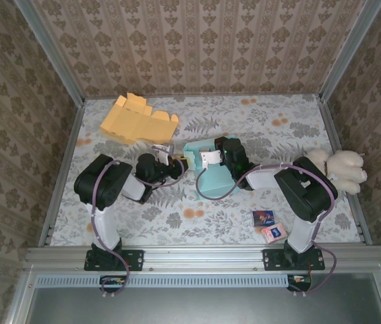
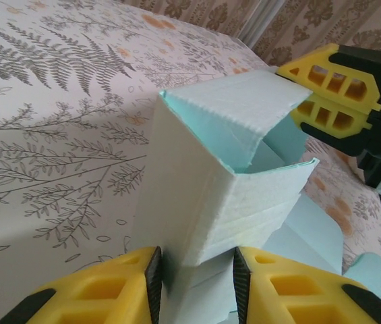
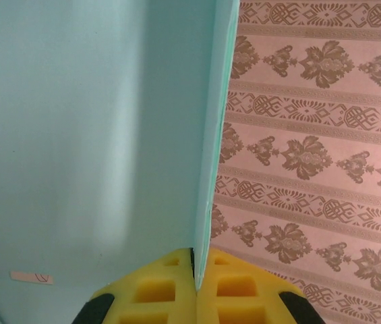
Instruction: Fold the paper box
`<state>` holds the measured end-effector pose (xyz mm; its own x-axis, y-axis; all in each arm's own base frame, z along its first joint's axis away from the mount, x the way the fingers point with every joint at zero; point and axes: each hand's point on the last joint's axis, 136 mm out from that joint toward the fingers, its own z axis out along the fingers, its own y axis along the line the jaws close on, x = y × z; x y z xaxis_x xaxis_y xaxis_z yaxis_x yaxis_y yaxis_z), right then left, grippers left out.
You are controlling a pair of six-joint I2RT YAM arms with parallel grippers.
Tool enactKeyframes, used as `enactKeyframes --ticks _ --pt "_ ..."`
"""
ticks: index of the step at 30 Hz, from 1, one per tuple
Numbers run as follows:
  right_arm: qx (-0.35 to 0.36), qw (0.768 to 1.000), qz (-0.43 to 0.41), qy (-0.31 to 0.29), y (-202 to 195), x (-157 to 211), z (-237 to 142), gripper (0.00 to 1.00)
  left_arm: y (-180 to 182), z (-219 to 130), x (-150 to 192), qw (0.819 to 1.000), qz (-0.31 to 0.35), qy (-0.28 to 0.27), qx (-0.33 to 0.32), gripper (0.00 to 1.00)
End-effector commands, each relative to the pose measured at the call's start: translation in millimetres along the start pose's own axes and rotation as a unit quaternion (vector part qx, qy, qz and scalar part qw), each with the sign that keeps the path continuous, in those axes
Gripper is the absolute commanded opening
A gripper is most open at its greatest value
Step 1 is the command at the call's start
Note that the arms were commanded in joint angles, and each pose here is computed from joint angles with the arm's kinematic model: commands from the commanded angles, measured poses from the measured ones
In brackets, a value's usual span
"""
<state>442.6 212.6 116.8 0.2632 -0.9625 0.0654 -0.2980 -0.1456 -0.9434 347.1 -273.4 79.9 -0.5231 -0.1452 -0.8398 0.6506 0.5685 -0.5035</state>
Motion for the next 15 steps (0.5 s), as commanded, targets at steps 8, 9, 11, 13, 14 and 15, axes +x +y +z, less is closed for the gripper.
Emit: enactKeyframes --ticks 8,9,11,13,14,15 --pt "-0.028 0.999 -0.012 -0.026 22 -18 -3 0.00 -19 13 -20 0.999 0.025 -0.041 -0.013 0.34" --pt "-0.029 0.999 -0.012 -0.026 23 -19 -4 0.00 -20 14 -22 0.999 0.026 -0.044 -0.016 0.34" --pt "-0.029 0.999 -0.012 -0.027 23 -20 -4 0.00 -20 16 -23 0.998 0.026 -0.047 -0.024 0.34" --pt "-0.029 0.999 -0.013 -0.030 25 -22 -5 0.00 -22 19 -24 0.998 0.027 -0.048 -0.028 0.35" --pt "-0.029 0.999 -0.013 -0.031 24 -23 -5 0.00 -25 21 -23 0.998 0.031 -0.047 -0.028 0.34" --pt "-0.029 0.999 -0.012 -0.031 24 -23 -6 0.00 -26 22 -22 0.998 0.034 -0.046 -0.031 0.34"
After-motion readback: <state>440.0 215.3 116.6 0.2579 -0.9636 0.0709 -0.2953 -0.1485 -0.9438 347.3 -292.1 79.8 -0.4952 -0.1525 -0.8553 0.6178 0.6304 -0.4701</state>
